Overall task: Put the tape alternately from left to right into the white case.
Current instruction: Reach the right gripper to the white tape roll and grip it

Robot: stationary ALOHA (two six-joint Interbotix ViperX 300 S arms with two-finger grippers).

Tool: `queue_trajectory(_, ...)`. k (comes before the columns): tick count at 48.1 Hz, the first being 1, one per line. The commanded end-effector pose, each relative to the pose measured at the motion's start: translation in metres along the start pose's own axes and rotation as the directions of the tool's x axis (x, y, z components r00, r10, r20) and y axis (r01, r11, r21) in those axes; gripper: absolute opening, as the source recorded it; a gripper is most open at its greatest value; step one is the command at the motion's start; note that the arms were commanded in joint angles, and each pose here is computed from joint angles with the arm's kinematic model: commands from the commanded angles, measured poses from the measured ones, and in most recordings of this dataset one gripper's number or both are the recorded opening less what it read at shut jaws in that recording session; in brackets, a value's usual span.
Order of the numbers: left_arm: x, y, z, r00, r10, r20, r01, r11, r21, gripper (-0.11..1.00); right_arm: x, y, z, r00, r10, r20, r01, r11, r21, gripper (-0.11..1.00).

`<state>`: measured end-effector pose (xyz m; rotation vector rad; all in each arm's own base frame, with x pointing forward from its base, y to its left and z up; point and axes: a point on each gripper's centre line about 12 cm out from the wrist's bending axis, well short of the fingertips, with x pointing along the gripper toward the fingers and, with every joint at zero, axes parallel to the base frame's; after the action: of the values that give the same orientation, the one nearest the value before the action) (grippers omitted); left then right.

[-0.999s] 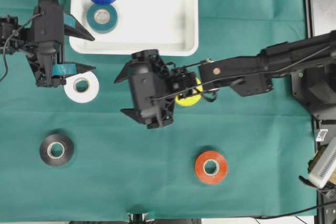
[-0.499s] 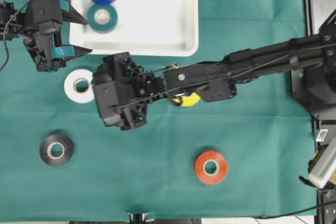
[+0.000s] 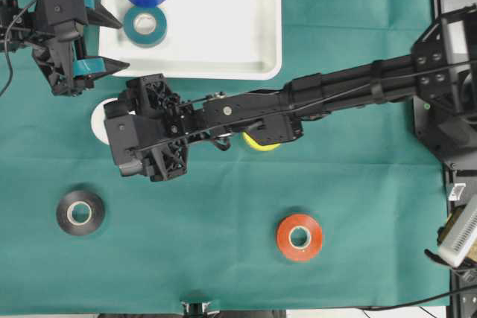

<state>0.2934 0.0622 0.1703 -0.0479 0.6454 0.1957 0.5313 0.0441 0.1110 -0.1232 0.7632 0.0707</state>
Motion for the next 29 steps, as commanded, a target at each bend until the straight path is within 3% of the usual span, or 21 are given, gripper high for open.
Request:
queue_trajectory(1,-0.004,0.001,0.008,0.999,0.003,0.034,-0.003,1.000,-0.003,0.85,-0.005,0.000,0.019,0.999,-0.001,0.046,0.001,1.000,0.002,0.63)
queue_trajectory(12,-0.004,0.003,0.008,0.999,0.009,0.034,-0.008,1.000,-0.010,0.85,0.007,0.001,0.017,0.999,-0.001,0.035,0.001,1.000,0.006,0.63)
queue_trajectory(22,-0.004,0.003,0.008,0.999,0.010,0.034,-0.009,1.000,-0.013,0.85,0.017,-0.001,0.008,1.000,-0.004,0.014,0.003,0.998,0.063,0.63)
queue_trajectory(29,-0.004,0.003,0.009,0.999,0.010,0.035,-0.009,1.000,-0.013,0.85,0.018,-0.001,0.007,1.000,-0.004,0.015,0.003,0.998,0.066,0.63)
